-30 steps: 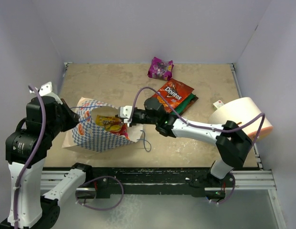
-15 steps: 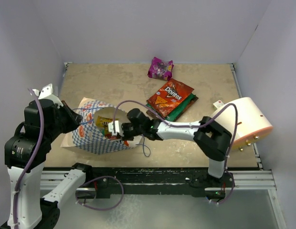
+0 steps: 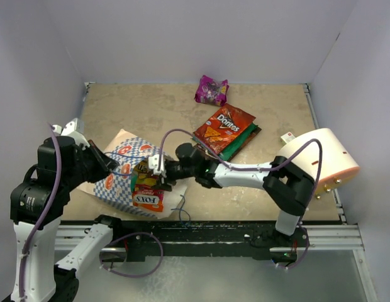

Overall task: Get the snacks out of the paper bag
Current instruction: Adjust the paper bag at the center of the board, then take out the snack from the paper bag.

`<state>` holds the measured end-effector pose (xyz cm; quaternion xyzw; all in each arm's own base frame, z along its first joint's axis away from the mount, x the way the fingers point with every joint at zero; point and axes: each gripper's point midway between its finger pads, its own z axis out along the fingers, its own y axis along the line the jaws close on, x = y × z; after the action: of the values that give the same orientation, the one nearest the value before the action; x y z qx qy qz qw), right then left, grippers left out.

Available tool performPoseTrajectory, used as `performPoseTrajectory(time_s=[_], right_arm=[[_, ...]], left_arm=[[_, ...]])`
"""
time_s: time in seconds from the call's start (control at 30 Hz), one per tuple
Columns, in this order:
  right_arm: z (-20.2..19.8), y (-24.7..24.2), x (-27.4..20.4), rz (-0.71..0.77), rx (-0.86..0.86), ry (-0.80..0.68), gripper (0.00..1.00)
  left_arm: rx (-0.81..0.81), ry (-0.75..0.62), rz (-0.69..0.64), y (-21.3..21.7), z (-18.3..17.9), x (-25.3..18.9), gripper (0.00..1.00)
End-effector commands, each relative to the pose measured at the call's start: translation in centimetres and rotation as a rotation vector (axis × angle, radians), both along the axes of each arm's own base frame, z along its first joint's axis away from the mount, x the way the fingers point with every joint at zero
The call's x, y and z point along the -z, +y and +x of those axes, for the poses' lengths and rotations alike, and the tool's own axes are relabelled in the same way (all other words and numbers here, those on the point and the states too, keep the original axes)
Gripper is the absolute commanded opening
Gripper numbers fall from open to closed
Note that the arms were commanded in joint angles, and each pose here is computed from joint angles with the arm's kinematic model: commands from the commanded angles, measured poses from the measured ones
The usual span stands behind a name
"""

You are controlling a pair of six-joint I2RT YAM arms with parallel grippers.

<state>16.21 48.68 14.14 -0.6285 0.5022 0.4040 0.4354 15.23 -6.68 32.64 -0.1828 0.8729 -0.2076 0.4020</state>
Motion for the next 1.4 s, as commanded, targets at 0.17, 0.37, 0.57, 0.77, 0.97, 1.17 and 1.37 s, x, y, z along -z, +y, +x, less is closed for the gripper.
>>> performPoseTrajectory(time_s=[0.17,0.37,0.57,0.77,0.97,1.17,1.37], right_arm=[[0.8,-5.4,4.0,-0.137,-0.169,-0.365,0.77],[2.3,-6.4,5.0,-0.235,-0.202,-0.648,0.82],[3.0,-4.2,5.0,-0.203,-0.206,-0.849,0.84],[3.4,-0.9,5.0,-0.141,-0.202,-0.989,0.85],[3.8,1.9,5.7,-0.126,-0.238,-1.002,0.74],[4.7,1.9,2.8,-0.047,-0.088,-0.879,0.24],[5.4,0.1,1.9,-0.086,0.028,-0.744,0.00]], left_arm=[[0.016,-0.003,-0.031,-0.7,0.7,0.1,0.00],[0.072,0.014,-0.019,-1.5,1.4,0.1,0.00],[0.078,0.003,-0.005,-1.4,1.5,0.0,0.00],[0.115,0.008,-0.026,-2.1,1.4,-0.7,0.00],[0.129,-0.008,0.000,-2.0,2.0,-1.3,0.00],[0.177,-0.065,0.008,-2.8,4.4,-3.3,0.00],[0.202,-0.218,0.020,-3.9,9.4,-7.8,0.00]])
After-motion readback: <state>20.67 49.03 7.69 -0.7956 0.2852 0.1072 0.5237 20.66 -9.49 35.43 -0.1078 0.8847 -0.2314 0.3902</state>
